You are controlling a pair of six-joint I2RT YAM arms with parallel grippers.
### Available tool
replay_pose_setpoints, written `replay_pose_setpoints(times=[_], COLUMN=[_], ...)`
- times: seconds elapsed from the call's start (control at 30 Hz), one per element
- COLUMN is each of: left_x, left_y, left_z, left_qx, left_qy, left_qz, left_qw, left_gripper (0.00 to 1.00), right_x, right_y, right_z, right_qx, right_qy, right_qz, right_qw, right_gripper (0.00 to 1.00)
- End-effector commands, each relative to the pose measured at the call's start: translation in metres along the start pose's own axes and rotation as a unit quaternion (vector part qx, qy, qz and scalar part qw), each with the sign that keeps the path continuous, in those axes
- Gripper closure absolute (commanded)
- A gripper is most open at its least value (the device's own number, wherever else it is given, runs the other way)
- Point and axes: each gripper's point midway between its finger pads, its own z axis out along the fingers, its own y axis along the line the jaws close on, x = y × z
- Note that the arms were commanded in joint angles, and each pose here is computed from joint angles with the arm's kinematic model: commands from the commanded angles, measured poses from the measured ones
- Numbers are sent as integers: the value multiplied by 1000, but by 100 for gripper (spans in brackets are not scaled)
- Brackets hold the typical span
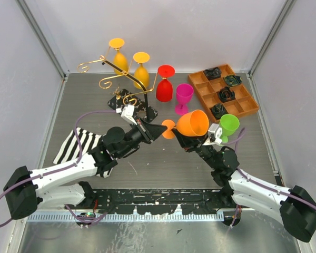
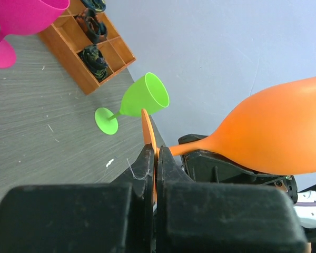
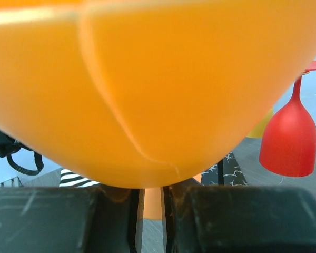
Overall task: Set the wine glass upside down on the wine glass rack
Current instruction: Turn the wine glass upside down at the wine rack.
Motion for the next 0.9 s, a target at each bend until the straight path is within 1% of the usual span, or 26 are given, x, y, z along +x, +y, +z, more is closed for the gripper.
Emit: replay_pose_setpoints(times=[0.0, 0.13, 0.17, 0.27, 0.4, 0.47, 0.6, 0.73, 0.8, 0.87], left_x=[-18, -29, -31, -37, -53, -64, -89, -109, -118, -121], left_y=[-13, -6, -2, 10, 22, 25, 29, 33, 39, 51], left_z=[-3, -18, -22, -36, -63, -78, -112, -144, -159, -175], left_qx=[-3, -33, -45, -80, -117, -133, -163, -191, -219, -259], left_qy=[-21, -31, -32, -30, -41, -49, -71, -83, -83, -64], left_qz=[13, 40, 48, 80, 138, 169, 218, 263, 276, 298], left_qw=[1000, 998, 997, 993, 983, 975, 960, 942, 932, 916], left_gripper=[100, 100, 100, 100, 100, 100, 100, 100, 100, 100], right_x=[-20, -8, -5, 2, 19, 28, 42, 51, 56, 64], right_y=[13, 18, 20, 27, 40, 39, 24, 10, -1, -10], right_z=[5, 0, -1, -2, -10, -14, -25, -37, -43, -49], right_qx=[-23, -35, -39, -56, -86, -77, -15, 42, 88, 132], right_qy=[-18, 12, 20, 49, 106, 127, 164, 193, 214, 254], right_qz=[18, 33, 39, 46, 62, 78, 113, 128, 143, 152], right_qw=[999, 999, 998, 996, 989, 986, 980, 972, 962, 946], right_gripper=[89, 61, 58, 52, 50, 50, 50, 50, 50, 53])
